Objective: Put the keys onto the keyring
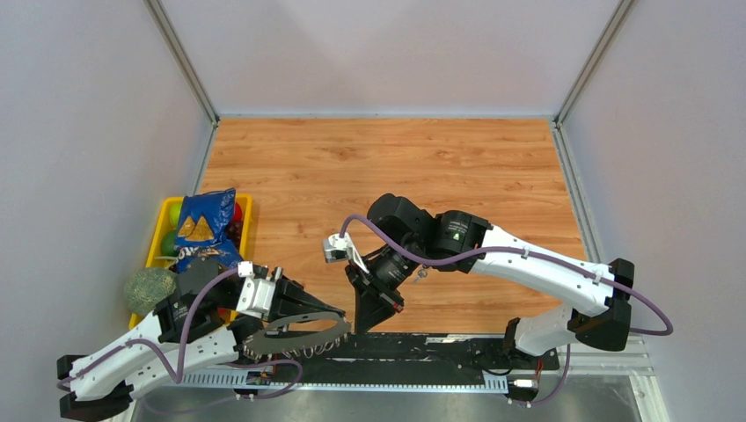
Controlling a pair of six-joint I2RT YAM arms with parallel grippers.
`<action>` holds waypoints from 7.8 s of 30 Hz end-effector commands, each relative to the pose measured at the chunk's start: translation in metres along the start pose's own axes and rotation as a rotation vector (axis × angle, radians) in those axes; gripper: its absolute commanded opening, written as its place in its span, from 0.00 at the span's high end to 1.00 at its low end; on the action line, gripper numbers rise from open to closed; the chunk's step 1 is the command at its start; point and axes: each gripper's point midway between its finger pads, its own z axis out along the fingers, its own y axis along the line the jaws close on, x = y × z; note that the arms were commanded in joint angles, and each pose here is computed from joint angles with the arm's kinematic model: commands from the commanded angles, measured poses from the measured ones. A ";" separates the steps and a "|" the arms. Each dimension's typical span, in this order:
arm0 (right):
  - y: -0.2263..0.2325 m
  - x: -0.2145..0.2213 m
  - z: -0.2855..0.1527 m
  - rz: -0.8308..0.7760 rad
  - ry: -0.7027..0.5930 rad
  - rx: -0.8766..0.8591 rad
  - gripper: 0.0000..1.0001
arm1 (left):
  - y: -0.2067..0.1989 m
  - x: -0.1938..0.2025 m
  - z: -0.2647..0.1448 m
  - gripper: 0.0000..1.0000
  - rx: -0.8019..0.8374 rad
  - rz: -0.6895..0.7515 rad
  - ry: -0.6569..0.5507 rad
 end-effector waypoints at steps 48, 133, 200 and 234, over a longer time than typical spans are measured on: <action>0.053 -0.001 -0.007 -0.185 0.018 0.104 1.00 | 0.008 -0.043 -0.002 0.93 -0.037 0.115 -0.111; 0.082 -0.048 -0.048 -0.427 -0.090 0.188 1.00 | -0.031 -0.038 0.014 0.59 0.296 0.136 -0.111; 0.050 -0.117 -0.117 -0.683 -0.726 0.636 0.75 | 0.054 -0.096 0.005 1.00 -0.250 0.003 -0.467; 0.056 -0.135 -0.108 -0.750 -0.754 0.595 0.83 | 0.060 -0.100 0.007 1.00 -0.259 -0.035 -0.522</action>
